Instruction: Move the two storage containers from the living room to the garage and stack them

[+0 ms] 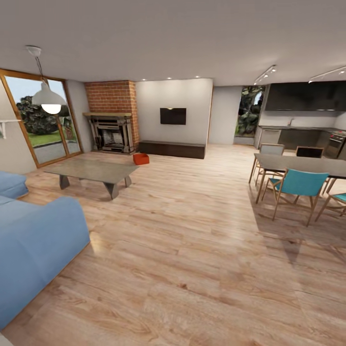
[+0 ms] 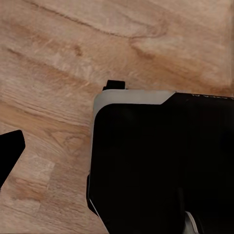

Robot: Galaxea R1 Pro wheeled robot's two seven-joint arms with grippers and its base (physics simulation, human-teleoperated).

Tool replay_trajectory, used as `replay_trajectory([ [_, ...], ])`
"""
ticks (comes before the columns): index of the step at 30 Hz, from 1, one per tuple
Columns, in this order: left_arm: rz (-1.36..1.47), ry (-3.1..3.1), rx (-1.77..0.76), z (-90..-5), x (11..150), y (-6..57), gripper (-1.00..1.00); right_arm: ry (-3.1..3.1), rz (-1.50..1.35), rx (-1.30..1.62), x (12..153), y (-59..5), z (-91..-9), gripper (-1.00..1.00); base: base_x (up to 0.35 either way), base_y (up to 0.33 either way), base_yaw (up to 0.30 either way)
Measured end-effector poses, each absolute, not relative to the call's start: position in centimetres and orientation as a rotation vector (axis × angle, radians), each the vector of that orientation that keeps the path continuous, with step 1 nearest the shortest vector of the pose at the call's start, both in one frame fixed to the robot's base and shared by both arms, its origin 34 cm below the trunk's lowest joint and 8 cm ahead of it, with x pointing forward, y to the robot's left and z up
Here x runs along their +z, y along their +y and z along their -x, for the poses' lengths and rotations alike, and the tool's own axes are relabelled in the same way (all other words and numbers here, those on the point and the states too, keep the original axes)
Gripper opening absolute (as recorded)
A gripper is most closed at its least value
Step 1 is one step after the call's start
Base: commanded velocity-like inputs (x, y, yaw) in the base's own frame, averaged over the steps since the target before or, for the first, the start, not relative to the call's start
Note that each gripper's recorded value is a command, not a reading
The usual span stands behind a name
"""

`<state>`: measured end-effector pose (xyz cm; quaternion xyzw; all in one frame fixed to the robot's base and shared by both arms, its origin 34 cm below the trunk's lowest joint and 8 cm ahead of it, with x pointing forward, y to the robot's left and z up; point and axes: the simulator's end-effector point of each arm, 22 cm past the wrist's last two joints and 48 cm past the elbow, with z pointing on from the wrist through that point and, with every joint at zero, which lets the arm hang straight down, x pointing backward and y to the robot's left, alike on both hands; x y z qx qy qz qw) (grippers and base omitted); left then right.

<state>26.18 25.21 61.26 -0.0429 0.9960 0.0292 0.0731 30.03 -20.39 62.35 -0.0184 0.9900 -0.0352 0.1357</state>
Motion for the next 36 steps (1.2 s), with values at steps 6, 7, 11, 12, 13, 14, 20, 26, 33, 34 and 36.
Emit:
replay_trajectory([
  [6,0.130,2.994,0.088,-26.0,61.2,25.2,1.00,2.868,0.054,-0.102,62.3,-20.4,-30.0,1.00,0.324,0.000,0.000],
  [7,0.130,2.995,0.089,-25.9,61.2,25.2,1.00,2.868,0.054,-0.102,62.3,-20.4,-30.0,1.00,0.324,0.000,0.000],
  [11,0.124,3.012,0.091,-24.5,61.0,25.3,1.00,2.867,0.055,-0.102,62.3,-20.4,-30.0,1.00,0.324,0.000,0.000],
  [12,0.122,3.016,0.091,-24.2,61.0,25.2,1.00,2.868,0.055,-0.102,62.3,-20.4,-30.0,1.00,0.324,0.000,0.000],
  [13,0.121,3.018,0.090,-24.0,61.0,25.2,1.00,2.868,0.055,-0.102,62.3,-20.4,-30.0,1.00,0.324,0.000,0.000],
  [14,0.118,3.020,0.089,-23.9,60.9,25.1,1.00,2.868,0.055,-0.102,62.3,-20.4,-30.0,1.00,0.324,0.000,0.000],
  [20,0.119,3.023,0.087,-23.6,60.9,25.0,1.00,2.867,0.055,-0.102,62.4,-20.4,-30.0,1.00,0.324,0.000,0.000],
  [26,0.120,3.023,0.085,-23.6,60.9,24.9,1.00,2.868,0.055,-0.102,62.3,-20.4,-30.0,1.00,0.324,0.000,0.000],
  [33,0.114,3.024,0.083,-23.6,60.9,24.8,1.00,2.868,0.055,-0.102,62.4,-20.4,-30.0,1.00,0.324,0.000,0.000],
  [34,0.114,3.024,0.083,-23.6,60.9,24.8,1.00,2.867,0.055,-0.102,62.4,-20.4,-30.0,1.00,0.324,0.000,0.000],
  [36,0.112,3.025,0.083,-23.5,60.9,24.8,1.00,2.867,0.055,-0.102,62.4,-20.4,-30.0,1.00,0.325,0.000,0.000],
])
